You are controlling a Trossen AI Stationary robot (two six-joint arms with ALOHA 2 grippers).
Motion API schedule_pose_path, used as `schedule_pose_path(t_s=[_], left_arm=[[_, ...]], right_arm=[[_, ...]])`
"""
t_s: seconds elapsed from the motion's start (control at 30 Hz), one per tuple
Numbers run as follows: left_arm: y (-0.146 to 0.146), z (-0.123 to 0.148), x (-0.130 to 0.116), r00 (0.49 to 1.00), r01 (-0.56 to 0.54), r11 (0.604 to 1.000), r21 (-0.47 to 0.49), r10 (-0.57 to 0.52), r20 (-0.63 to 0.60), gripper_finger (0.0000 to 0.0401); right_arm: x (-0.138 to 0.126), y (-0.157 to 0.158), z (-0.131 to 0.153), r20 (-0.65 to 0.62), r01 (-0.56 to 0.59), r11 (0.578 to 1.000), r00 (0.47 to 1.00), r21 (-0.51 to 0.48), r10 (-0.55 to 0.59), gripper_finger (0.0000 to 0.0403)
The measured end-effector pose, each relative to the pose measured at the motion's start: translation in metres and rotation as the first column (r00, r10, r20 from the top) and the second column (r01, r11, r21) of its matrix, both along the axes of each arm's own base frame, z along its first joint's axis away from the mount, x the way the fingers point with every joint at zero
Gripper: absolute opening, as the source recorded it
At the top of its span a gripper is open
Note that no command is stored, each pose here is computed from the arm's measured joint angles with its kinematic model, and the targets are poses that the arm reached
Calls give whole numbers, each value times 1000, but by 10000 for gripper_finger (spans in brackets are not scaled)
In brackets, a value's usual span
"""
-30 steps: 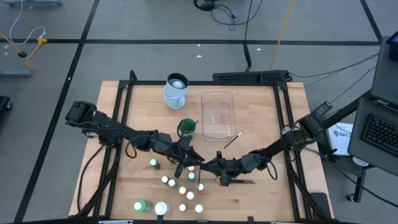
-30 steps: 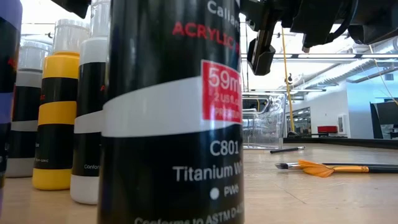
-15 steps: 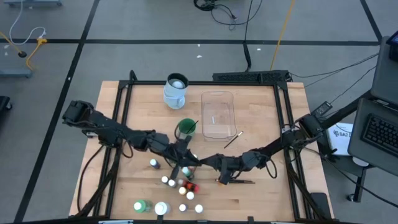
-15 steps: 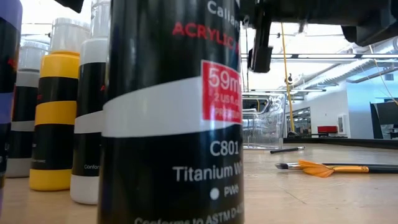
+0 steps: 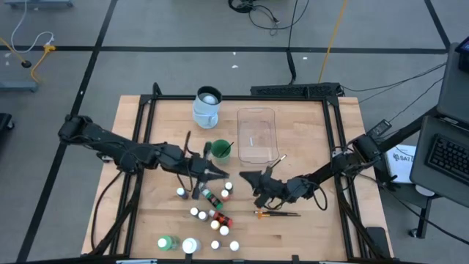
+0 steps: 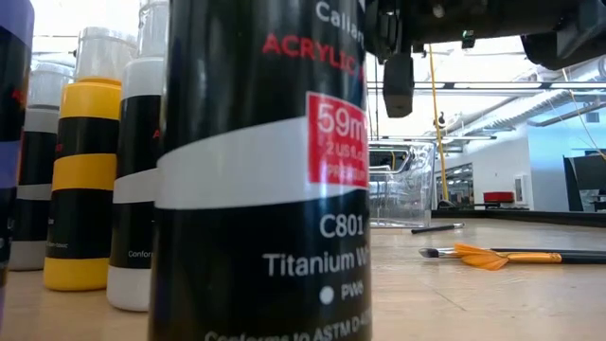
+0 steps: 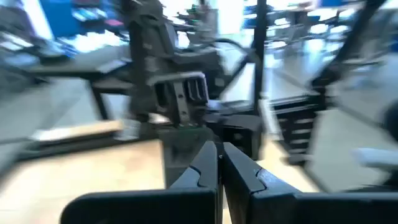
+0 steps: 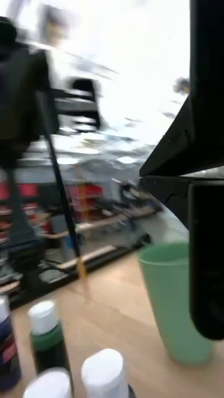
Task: Pick & Place Paint Supplies
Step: Put the yellow paintbrush into the green cup
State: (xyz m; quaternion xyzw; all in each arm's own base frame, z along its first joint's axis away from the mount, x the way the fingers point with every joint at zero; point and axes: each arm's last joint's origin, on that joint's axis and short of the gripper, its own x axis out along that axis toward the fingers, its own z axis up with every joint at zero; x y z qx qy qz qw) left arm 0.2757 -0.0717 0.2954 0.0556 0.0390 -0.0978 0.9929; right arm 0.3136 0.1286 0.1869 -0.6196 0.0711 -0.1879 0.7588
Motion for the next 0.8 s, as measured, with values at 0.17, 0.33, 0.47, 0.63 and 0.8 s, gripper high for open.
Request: schedule_pose_path(t_s=[0.17,0.33,0.47,0.63,0.8], left_arm=[[5,-4,1,991,-131,980,153,131,7,0],[14,4,1,982,-185,958,219,174,70,0],[29,17,-6,965,-254,946,202,233,121,0],[52,8,-7,940,-338,921,195,342,14,0],[64,-6,-6,930,-362,922,135,368,-17,0]], right_arm=[[-2,-4,-11,-13,126,974,992,190,-126,0],[-11,-9,-25,-4,130,944,991,305,-135,0],[-23,-14,-26,13,83,905,995,417,-98,0],[-40,-23,-12,27,-65,647,997,760,69,0],[-54,-45,17,56,-137,193,926,972,373,0]])
